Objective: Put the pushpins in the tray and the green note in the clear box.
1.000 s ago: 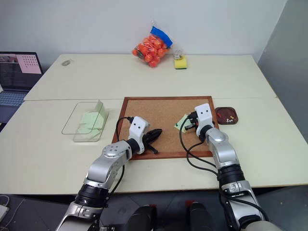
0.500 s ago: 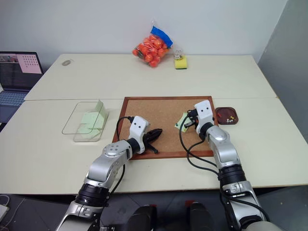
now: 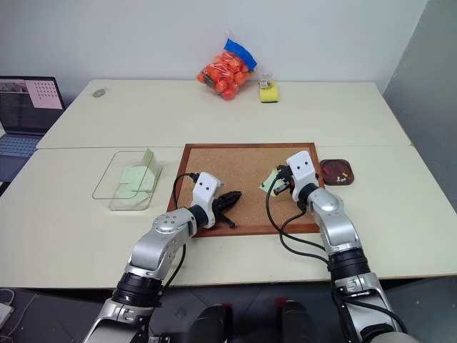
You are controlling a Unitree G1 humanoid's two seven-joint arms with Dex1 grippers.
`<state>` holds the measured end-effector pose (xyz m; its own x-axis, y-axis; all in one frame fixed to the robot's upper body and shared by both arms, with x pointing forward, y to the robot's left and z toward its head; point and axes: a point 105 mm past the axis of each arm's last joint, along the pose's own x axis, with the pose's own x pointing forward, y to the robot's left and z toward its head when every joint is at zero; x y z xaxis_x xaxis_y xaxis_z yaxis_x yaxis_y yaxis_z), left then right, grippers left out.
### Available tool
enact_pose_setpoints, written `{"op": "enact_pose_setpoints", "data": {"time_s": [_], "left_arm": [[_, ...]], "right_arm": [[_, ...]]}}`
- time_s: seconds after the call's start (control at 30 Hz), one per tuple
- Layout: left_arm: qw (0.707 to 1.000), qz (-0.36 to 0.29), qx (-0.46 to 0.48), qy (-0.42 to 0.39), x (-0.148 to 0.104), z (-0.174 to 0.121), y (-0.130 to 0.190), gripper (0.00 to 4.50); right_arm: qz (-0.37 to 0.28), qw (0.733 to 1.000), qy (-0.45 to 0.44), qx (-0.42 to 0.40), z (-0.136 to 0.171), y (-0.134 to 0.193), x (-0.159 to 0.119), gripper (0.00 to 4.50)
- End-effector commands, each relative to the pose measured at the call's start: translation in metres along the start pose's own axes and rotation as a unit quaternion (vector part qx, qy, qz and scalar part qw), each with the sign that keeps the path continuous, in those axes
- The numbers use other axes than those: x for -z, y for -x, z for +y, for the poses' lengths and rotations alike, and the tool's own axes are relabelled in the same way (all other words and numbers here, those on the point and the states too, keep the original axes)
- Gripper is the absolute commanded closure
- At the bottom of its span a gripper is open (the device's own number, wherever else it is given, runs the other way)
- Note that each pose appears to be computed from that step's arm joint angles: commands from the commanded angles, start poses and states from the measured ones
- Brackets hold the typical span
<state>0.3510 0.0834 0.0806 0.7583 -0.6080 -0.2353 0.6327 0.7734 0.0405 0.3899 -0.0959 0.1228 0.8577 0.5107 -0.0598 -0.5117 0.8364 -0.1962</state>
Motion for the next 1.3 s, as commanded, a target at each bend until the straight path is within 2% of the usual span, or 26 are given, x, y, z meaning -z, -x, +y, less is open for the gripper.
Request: {"op": "enact_pose_setpoints", "data": {"time_s": [0.03, 0.2, 0.47, 0.7, 0.97, 1.1, 1.3], "left_arm": [[1.0, 0.013, 0.006, 0.004, 0.007, -0.004, -0.001, 4.5], [1.0, 0.013, 0.008, 0.002, 0.007, -0.005, -0.001, 4.5], [1.0, 0.015, 0.014, 0.0, 0.009, -0.008, 0.0, 4.5], [1.0, 0.012, 0.014, -0.003, 0.006, -0.007, -0.001, 4.5], [1.0, 0.01, 0.012, -0.003, 0.005, -0.005, -0.001, 4.5], [1.0, 0.01, 0.011, -0.002, 0.006, -0.006, -0.001, 4.5], [1.0, 0.011, 0.009, -0.003, 0.006, -0.004, -0.001, 4.5]], "right_arm": [[-0.03, 0.999, 0.013, -0.011, 0.002, 0.004, -0.017, 4.43], [-0.05, 0.999, 0.001, -0.022, 0.003, 0.01, -0.025, 4.43], [-0.041, 0.999, 0.005, -0.008, -0.004, 0.014, -0.022, 4.43], [-0.003, 0.999, 0.031, -0.009, -0.001, 0.013, -0.007, 4.43], [-0.051, 0.998, 0.02, 0.03, -0.015, 0.014, -0.026, 4.43], [-0.051, 0.998, 0.023, 0.042, -0.018, 0.012, -0.027, 4.43], [-0.016, 1.0, 0.019, 0.013, -0.002, 0.008, -0.011, 4.43]]}}
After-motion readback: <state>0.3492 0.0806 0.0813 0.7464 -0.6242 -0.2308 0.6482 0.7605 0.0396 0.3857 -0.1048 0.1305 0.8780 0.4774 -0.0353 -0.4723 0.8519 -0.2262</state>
